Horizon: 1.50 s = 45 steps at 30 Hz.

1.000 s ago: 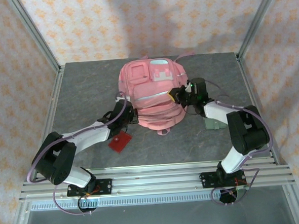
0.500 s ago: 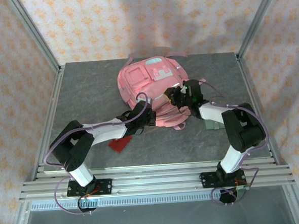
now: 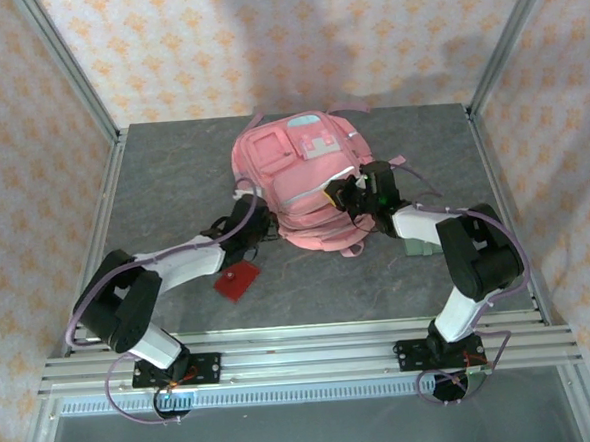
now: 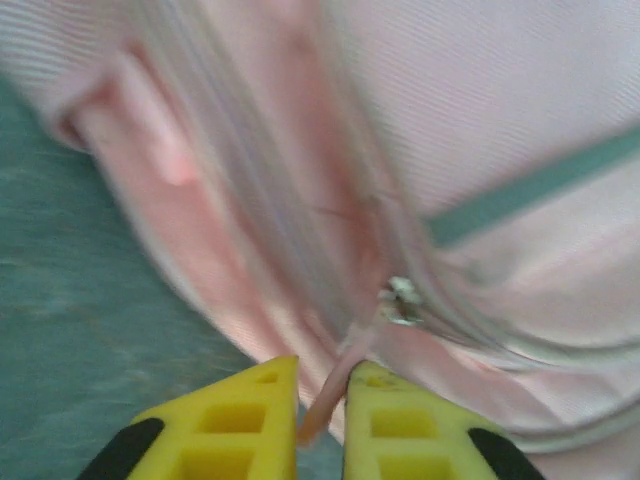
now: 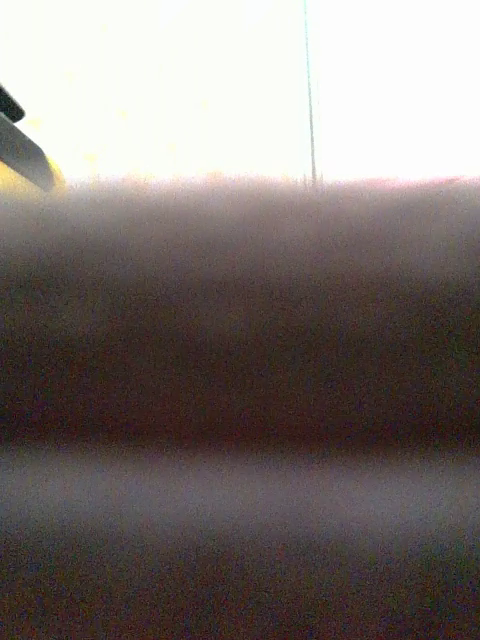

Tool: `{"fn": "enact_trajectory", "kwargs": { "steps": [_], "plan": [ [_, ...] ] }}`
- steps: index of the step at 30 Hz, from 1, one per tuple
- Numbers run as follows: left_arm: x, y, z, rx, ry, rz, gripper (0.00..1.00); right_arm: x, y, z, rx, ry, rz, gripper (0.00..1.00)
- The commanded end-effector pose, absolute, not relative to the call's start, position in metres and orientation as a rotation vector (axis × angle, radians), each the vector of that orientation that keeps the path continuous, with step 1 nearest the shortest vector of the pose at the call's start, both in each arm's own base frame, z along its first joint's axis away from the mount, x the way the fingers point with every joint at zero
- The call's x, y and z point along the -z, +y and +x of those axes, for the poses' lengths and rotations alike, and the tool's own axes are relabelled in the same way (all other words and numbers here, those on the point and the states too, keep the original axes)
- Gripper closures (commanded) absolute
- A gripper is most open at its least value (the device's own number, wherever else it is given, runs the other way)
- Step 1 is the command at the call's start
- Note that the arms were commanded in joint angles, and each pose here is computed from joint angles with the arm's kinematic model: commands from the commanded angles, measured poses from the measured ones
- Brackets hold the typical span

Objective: Pack the student bag

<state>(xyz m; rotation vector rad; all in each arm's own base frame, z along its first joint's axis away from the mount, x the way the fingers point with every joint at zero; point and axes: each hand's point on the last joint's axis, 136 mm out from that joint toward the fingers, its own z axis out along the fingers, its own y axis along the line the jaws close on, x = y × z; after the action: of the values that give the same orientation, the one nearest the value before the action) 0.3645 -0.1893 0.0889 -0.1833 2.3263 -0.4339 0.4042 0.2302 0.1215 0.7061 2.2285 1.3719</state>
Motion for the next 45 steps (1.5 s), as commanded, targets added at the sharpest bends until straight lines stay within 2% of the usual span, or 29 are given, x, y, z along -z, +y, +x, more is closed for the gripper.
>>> {"fn": "enact_trajectory", "kwargs": {
  "steps": [1, 3, 4, 6, 10, 19, 24, 33, 40, 45],
  "plan": [
    [-0.076, -0.137, 0.356, 0.222, 2.356, -0.296, 0.71, -0.151, 0.218, 0.416, -1.375, 2.120, 0.660, 1.00],
    [-0.082, -0.137, 0.356, 0.222, 2.354, -0.290, 0.60, -0.150, 0.223, 0.414, -1.377, 2.145, 0.632, 0.98],
    [-0.084, -0.137, 0.354, 0.223, 2.356, -0.290, 0.55, -0.150, 0.226, 0.413, -1.375, 2.166, 0.605, 0.91],
    [-0.088, -0.134, 0.351, 0.217, 2.356, -0.301, 0.46, -0.150, 0.230, 0.408, -1.342, 2.210, 0.563, 0.70],
    [-0.094, -0.123, 0.337, 0.201, 2.355, -0.325, 0.36, -0.147, 0.225, 0.391, -1.229, 2.296, 0.472, 0.52],
    [-0.074, -0.100, 0.294, 0.140, 2.492, -0.407, 0.25, -0.145, 0.207, 0.339, -1.033, 2.472, 0.263, 0.48],
    [-0.061, -0.088, 0.270, 0.131, 2.541, -0.473, 0.20, -0.150, 0.195, 0.313, -0.963, 2.524, 0.186, 0.42],
    [-0.032, -0.083, 0.237, 0.188, 2.610, -0.551, 0.15, -0.155, 0.206, 0.277, -1.068, 2.524, 0.063, 0.41],
    [-0.025, -0.114, 0.227, 0.447, 2.645, -0.485, 0.17, -0.143, 0.267, 0.238, -1.087, 2.608, -0.306, 0.42],
    [-0.031, -0.132, 0.224, 0.607, 2.628, -0.470, 0.30, -0.113, 0.300, 0.225, -1.099, 2.698, -0.424, 0.46]
  ]
}}
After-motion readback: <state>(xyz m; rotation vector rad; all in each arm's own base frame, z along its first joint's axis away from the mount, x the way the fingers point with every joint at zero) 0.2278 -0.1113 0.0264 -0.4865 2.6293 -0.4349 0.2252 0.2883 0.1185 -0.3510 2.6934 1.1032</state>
